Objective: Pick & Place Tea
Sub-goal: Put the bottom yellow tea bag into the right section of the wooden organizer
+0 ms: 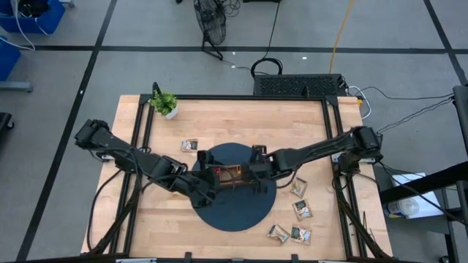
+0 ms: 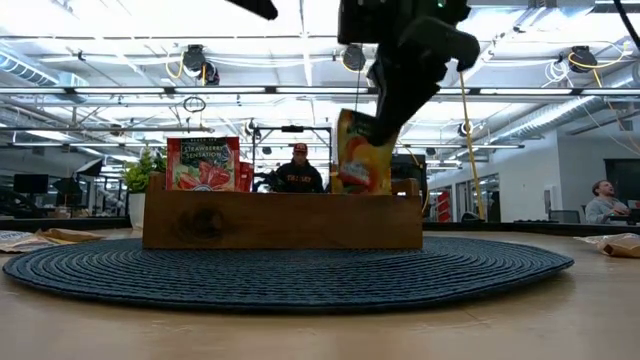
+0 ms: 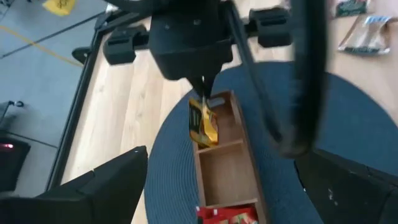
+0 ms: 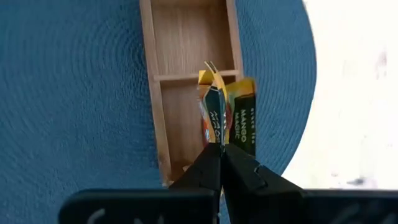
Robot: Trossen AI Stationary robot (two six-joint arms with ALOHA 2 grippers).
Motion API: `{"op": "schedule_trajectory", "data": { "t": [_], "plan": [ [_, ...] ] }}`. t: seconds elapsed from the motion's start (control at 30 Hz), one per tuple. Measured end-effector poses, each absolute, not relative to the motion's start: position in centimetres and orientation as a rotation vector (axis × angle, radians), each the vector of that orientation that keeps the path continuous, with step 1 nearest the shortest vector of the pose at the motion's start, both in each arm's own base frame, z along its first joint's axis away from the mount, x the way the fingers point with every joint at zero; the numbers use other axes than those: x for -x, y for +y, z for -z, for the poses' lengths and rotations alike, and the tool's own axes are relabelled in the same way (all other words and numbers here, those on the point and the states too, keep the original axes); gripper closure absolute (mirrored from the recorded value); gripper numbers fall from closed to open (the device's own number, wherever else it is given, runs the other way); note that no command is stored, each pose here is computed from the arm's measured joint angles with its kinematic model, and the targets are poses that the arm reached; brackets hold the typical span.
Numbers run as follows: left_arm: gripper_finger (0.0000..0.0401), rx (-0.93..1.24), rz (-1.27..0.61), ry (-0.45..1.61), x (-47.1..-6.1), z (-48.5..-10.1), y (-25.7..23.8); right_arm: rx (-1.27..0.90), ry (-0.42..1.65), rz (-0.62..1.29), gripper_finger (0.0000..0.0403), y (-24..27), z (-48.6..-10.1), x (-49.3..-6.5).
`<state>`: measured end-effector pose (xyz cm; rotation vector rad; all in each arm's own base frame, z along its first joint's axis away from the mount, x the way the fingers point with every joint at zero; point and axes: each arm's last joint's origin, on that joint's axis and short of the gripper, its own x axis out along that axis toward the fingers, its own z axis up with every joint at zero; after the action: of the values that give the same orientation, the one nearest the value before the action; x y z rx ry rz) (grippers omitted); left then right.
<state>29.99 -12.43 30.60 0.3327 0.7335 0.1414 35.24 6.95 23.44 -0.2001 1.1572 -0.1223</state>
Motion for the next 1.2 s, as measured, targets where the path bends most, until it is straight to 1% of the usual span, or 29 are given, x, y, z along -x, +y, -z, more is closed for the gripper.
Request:
{"op": "schedule_trajectory", "data": {
  "t": [0.27, 0.6, 0.73, 0.93, 1.03, 1.2],
  "plan": [
    [0.0004, -0.308, -0.166, 0.75, -30.1, -29.9, -11.9, 0.145, 1.213, 0.123, 0.0403, 6.6, -22.4, -35.4],
    [0.0004, -0.302, -0.168, 0.752, -30.0, -29.9, -12.0, 0.144, 1.26, 0.138, 0.0403, 6.0, -20.1, -36.4],
    [0.0004, -0.297, -0.167, 0.752, -30.0, -29.9, -12.0, 0.169, 1.245, 0.186, 0.0403, 5.7, -19.9, -36.6],
    [0.0004, -0.294, -0.161, 0.757, -30.0, -29.9, -12.0, 0.139, 1.209, 0.208, 0.0402, 5.5, -20.0, -37.0],
    [0.0004, -0.293, -0.162, 0.758, -30.0, -29.9, -12.0, 0.137, 1.203, 0.208, 0.0396, 5.5, -20.0, -37.0],
    [0.0004, -0.29, -0.163, 0.76, -30.0, -29.8, -12.0, 0.139, 1.187, 0.248, 0.0372, 5.4, -20.1, -37.1]
  ]
}}
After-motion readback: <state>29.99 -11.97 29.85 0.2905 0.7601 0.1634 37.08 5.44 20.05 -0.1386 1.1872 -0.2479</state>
